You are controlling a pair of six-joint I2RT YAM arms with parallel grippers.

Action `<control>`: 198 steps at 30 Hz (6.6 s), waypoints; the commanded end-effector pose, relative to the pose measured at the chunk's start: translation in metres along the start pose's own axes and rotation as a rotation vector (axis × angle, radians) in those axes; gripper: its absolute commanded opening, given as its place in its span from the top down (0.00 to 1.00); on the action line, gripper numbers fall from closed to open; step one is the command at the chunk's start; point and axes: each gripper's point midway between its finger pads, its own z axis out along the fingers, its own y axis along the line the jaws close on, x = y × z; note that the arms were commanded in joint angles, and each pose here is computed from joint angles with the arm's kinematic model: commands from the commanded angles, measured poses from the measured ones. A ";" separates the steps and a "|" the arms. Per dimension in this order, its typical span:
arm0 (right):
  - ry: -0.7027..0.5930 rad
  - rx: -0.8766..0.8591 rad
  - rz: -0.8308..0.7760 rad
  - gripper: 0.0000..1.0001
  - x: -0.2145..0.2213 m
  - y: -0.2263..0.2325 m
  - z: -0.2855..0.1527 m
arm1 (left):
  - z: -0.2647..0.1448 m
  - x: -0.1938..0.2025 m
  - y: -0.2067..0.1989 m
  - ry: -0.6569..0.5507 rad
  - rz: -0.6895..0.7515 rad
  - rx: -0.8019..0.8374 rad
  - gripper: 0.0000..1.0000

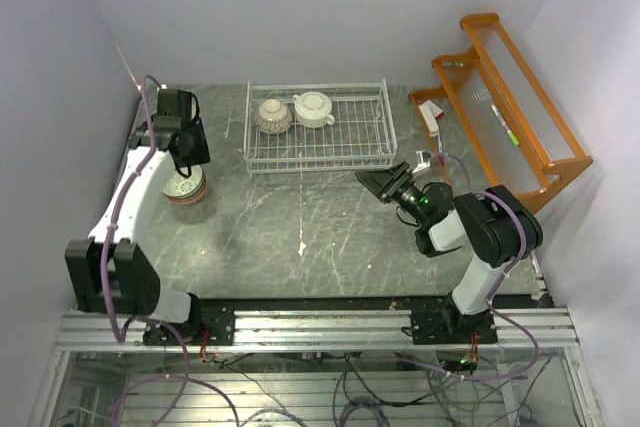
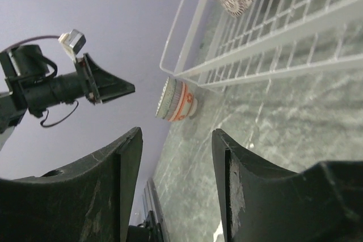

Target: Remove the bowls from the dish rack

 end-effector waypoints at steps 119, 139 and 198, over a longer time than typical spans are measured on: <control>-0.049 0.216 -1.205 1.00 -0.005 0.042 0.344 | -0.058 0.056 -0.055 -0.138 -0.033 0.490 0.21; -0.105 0.230 -1.163 1.00 -0.031 0.079 0.291 | -0.058 0.055 -0.050 -0.148 -0.031 0.463 0.19; -0.159 -0.481 -0.307 1.00 0.031 0.160 0.021 | -0.149 0.054 -0.135 -0.378 -0.415 1.200 0.12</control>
